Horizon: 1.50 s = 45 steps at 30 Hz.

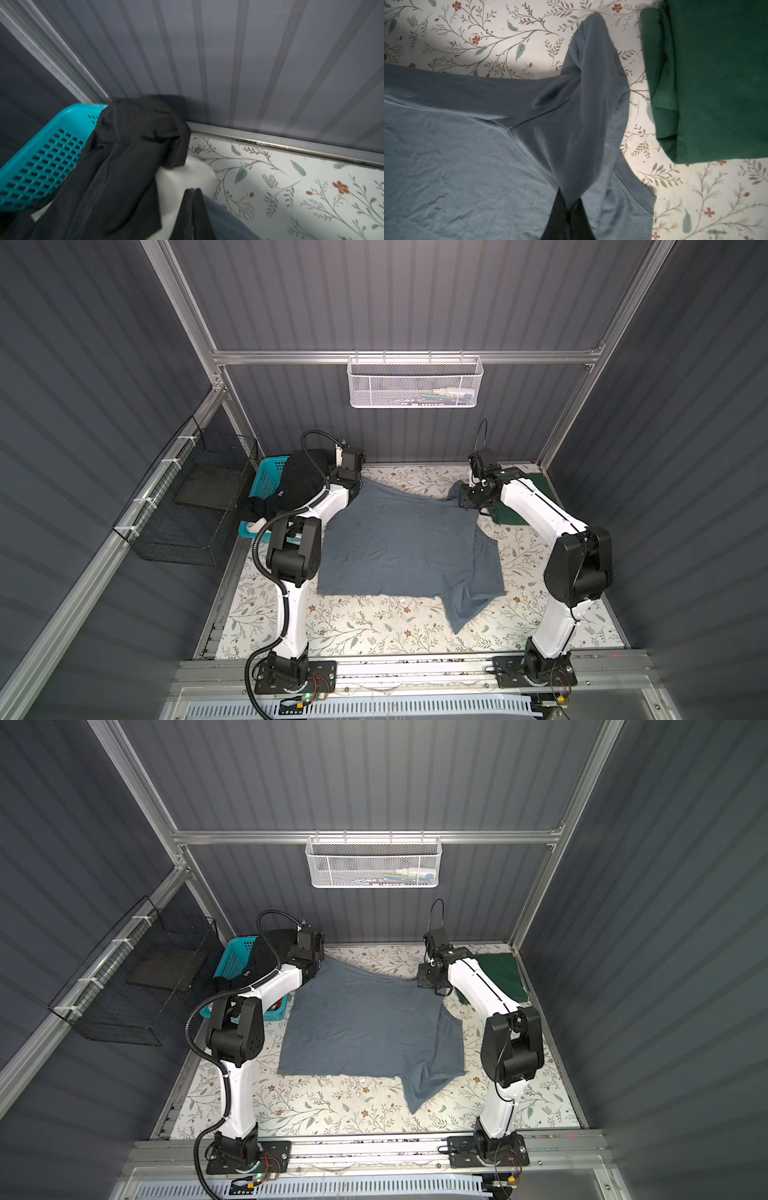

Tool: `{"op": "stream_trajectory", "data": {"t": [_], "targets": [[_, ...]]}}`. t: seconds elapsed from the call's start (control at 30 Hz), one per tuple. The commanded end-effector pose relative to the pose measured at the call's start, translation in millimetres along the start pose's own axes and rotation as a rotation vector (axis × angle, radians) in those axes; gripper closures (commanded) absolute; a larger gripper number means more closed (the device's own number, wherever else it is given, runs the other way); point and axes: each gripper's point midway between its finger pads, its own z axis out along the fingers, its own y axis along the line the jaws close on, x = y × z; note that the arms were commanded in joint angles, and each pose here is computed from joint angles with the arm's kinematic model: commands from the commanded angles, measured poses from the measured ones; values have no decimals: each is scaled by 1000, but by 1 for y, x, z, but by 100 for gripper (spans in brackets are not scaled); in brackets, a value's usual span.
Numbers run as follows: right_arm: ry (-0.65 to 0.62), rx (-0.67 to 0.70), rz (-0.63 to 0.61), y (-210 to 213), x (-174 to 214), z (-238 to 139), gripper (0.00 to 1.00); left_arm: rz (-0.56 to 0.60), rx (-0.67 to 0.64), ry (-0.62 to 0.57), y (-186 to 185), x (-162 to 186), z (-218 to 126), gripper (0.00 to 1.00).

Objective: Fold and stack the t-shirts

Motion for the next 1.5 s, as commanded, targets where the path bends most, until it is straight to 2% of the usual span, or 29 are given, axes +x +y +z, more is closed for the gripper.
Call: {"op": "stream_trajectory", "data": {"t": [0.0,0.17,0.33,0.4,0.57,0.8,1.03,1.07,1.13,1.17,1.23,1.33,1.4,1.47], "targets": [[13,-17,8,2,0,-3,100,64,-56,-20,7,4,11,100],[19,-28,9,0,9,-4,100,54,-67,-34,17,19,3,100],[50,-57,14,3,23,-4,100,36,-14,-87,17,30,-9,100],[58,-60,18,2,29,-5,100,41,7,-87,19,45,-14,100],[72,-72,25,0,45,-11,100,-3,-2,-123,33,59,-29,100],[96,-94,25,2,61,-17,100,-73,-44,-93,52,81,-44,100],[153,-131,25,14,86,-17,100,-78,-24,-44,50,96,-45,100],[162,-143,25,17,90,-16,99,-73,-17,-36,48,97,-44,100],[204,-224,39,30,103,-15,86,-70,-5,-19,43,94,-42,100],[214,-264,47,35,106,-17,80,-69,-4,-3,42,94,-42,94],[208,-301,65,40,107,-24,54,-82,20,18,36,90,-41,65],[151,-326,77,40,96,-40,47,-105,102,2,21,78,-46,58],[116,-339,92,36,86,-48,38,-114,133,-5,11,71,-51,43],[80,-334,110,29,75,-52,33,-101,156,-2,0,66,-56,31]]}}
